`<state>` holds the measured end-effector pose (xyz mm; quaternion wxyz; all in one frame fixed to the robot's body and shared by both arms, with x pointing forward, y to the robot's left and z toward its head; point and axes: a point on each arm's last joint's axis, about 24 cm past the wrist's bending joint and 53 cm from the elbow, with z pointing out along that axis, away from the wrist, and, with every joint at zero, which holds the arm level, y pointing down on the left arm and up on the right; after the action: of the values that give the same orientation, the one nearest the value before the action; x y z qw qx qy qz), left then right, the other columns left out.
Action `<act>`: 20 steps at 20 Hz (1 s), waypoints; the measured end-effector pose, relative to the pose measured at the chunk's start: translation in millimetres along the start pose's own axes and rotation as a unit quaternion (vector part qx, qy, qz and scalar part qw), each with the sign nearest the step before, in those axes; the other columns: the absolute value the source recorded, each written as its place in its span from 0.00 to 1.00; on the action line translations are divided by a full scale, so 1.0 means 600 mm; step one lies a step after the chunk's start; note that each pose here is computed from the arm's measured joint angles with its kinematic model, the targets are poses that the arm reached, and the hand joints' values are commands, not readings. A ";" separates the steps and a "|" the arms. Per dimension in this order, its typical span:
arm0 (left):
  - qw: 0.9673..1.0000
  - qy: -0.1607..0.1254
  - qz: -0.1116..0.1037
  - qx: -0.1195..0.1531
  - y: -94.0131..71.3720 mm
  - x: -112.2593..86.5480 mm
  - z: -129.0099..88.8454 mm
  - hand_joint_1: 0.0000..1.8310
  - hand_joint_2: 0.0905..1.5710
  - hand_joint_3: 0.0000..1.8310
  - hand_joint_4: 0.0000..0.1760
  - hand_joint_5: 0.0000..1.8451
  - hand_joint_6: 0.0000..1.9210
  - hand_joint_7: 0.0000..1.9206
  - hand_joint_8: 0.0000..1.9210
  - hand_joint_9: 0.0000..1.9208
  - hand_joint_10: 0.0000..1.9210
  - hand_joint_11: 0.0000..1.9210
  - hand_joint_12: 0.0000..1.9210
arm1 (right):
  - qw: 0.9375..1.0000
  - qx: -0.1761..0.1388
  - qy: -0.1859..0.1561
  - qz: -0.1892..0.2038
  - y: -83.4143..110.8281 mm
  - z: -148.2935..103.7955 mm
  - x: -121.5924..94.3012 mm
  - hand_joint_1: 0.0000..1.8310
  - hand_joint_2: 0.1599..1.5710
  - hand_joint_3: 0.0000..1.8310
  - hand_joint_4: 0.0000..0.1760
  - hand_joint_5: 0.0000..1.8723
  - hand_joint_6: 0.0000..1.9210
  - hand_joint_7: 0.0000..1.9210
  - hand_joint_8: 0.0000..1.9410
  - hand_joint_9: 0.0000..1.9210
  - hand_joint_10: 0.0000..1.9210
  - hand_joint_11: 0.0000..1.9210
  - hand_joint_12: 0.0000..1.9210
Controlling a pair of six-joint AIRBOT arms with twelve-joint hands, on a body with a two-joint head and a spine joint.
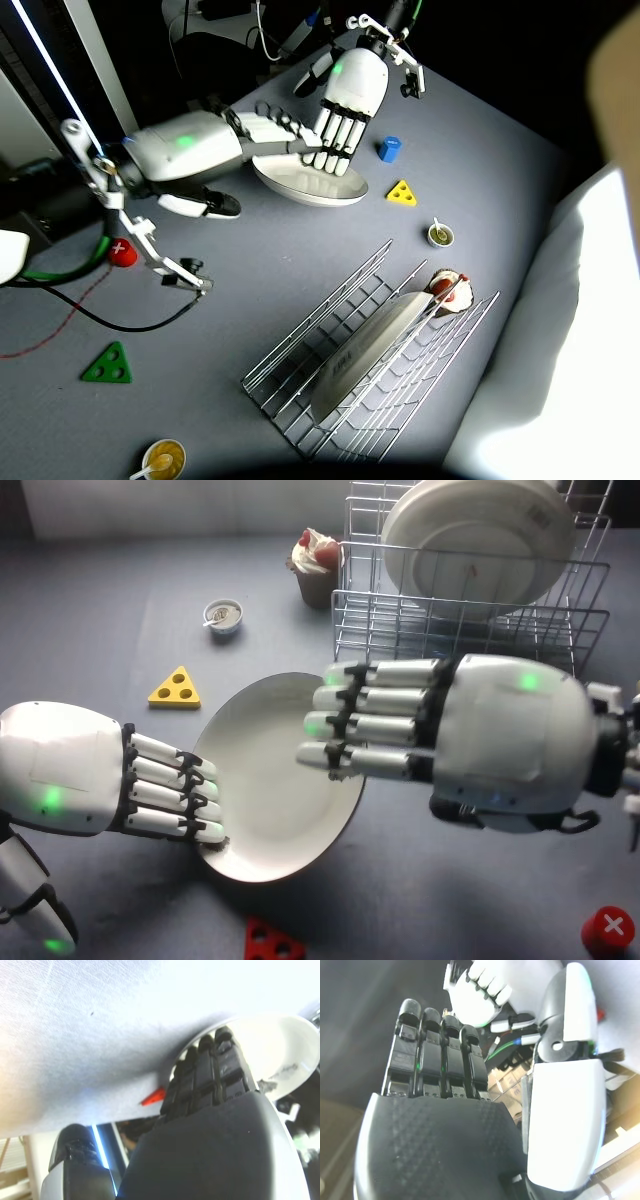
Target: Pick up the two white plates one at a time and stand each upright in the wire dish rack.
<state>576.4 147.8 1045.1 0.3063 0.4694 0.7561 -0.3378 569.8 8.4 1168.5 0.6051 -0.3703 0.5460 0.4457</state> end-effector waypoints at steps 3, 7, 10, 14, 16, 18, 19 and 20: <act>1.000 0.000 0.000 -0.001 0.001 -0.001 0.000 0.02 0.58 0.00 0.00 0.04 0.00 0.06 0.00 0.05 0.00 0.06 0.00 | 1.000 0.000 -0.011 0.016 0.003 0.019 0.006 0.62 0.53 0.00 0.00 0.15 0.00 0.16 0.00 0.15 0.00 0.15 0.02; 1.000 0.000 0.001 0.000 0.000 -0.001 0.001 0.02 0.58 0.00 0.00 0.04 0.00 0.05 0.00 0.05 0.00 0.05 0.00 | 0.999 0.028 -0.016 0.018 -0.039 0.026 0.016 0.63 0.55 0.00 0.00 0.14 0.00 0.18 0.01 0.17 0.01 0.15 0.02; 1.000 0.001 0.005 0.000 0.000 -0.003 0.001 0.02 0.58 0.00 0.00 0.03 0.00 0.04 0.00 0.04 0.00 0.04 0.00 | 0.998 0.050 -0.024 0.027 -0.069 0.034 0.023 0.67 0.54 0.00 0.00 0.18 0.01 0.21 0.00 0.19 0.00 0.17 0.02; 1.000 0.001 0.005 0.000 0.000 -0.003 0.001 0.04 0.58 0.00 0.00 0.03 0.00 0.05 0.00 0.05 0.00 0.04 0.00 | 0.998 0.040 -0.030 0.035 -0.056 0.061 0.033 0.66 0.57 0.01 0.00 0.20 0.01 0.19 0.00 0.17 0.00 0.16 0.02; 1.000 0.001 0.005 0.000 0.000 -0.003 0.001 0.04 0.58 0.00 0.00 0.04 0.00 0.05 0.00 0.05 0.00 0.05 0.00 | 0.998 0.036 -0.039 0.035 -0.052 0.076 0.019 0.67 0.57 0.00 0.00 0.22 0.00 0.21 0.00 0.19 0.00 0.17 0.02; 1.000 0.001 0.005 0.000 0.000 -0.003 0.001 0.04 0.57 0.00 0.00 0.04 0.00 0.06 0.00 0.05 0.00 0.05 0.01 | 0.997 0.037 -0.055 0.034 -0.055 0.085 -0.004 0.65 0.58 0.01 0.00 0.20 0.00 0.19 0.00 0.19 0.00 0.17 0.02; 1.000 0.001 0.005 0.000 0.000 -0.003 0.001 0.03 0.58 0.00 0.00 0.03 0.00 0.05 0.00 0.05 0.00 0.05 0.00 | 0.997 0.037 -0.061 0.035 -0.056 0.089 -0.014 0.66 0.58 0.00 0.00 0.22 0.00 0.22 0.00 0.19 0.00 0.17 0.03; 1.000 0.001 0.005 0.000 0.000 -0.003 0.001 0.03 0.58 0.00 0.00 0.03 0.00 0.05 0.00 0.05 0.00 0.04 0.00 | 0.997 0.037 -0.065 0.037 -0.054 0.091 -0.019 0.66 0.59 0.00 0.00 0.24 0.01 0.23 0.01 0.20 0.00 0.19 0.04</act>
<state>577.3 146.4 1046.1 0.3074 0.4737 0.7540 -0.3355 618.1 47.2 1185.5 0.6355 -0.2981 0.5349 0.4703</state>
